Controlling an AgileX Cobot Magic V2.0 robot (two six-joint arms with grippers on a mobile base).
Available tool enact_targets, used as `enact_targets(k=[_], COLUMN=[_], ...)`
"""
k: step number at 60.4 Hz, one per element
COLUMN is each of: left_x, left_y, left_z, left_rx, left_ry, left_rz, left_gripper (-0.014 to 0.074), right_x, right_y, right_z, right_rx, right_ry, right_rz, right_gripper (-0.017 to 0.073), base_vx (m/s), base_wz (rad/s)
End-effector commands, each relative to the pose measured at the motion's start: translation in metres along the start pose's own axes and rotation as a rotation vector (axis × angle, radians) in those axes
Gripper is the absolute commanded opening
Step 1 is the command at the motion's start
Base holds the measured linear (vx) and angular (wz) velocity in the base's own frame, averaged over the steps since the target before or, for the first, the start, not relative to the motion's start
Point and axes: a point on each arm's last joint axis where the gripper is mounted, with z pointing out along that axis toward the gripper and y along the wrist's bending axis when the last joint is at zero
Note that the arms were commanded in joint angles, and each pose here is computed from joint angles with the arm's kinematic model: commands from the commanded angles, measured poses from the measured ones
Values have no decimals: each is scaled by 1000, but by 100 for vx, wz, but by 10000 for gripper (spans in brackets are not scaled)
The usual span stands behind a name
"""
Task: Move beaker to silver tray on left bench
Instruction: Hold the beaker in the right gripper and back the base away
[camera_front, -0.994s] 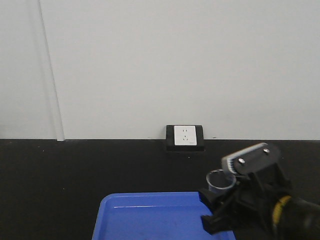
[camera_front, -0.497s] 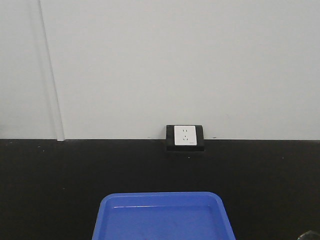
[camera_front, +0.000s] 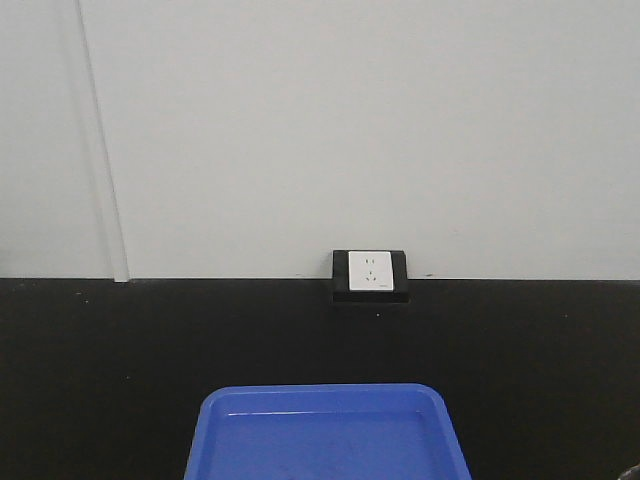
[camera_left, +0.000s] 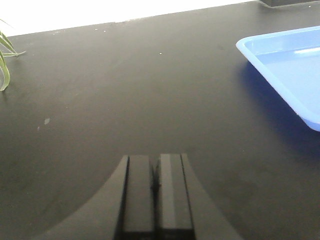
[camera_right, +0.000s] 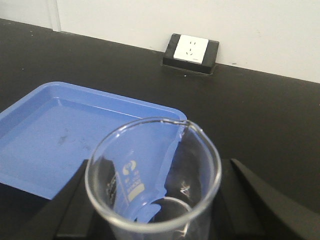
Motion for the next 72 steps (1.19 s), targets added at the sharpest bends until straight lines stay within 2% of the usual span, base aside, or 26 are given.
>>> enact_targets(k=[1,43,72], left_x=[-1,-1,-1], left_y=[-1,-1,-1], left_z=[2,2,2], left_rx=[7,7,7], left_ry=[-63,-63,-63], left_rz=[-2,-2,-2], left_gripper=[1,1,1], right_x=[-14,-14,-14], right_y=[2,2,2], right_z=[-2,-2,-2], right_rx=[-27,-27,-27], right_ry=[-84,-84,-84], right_rz=[-25,-25,-25], right_gripper=[-11,-11,-11], base_vx=[0,-1,-17], base_wz=[0,-1,-2])
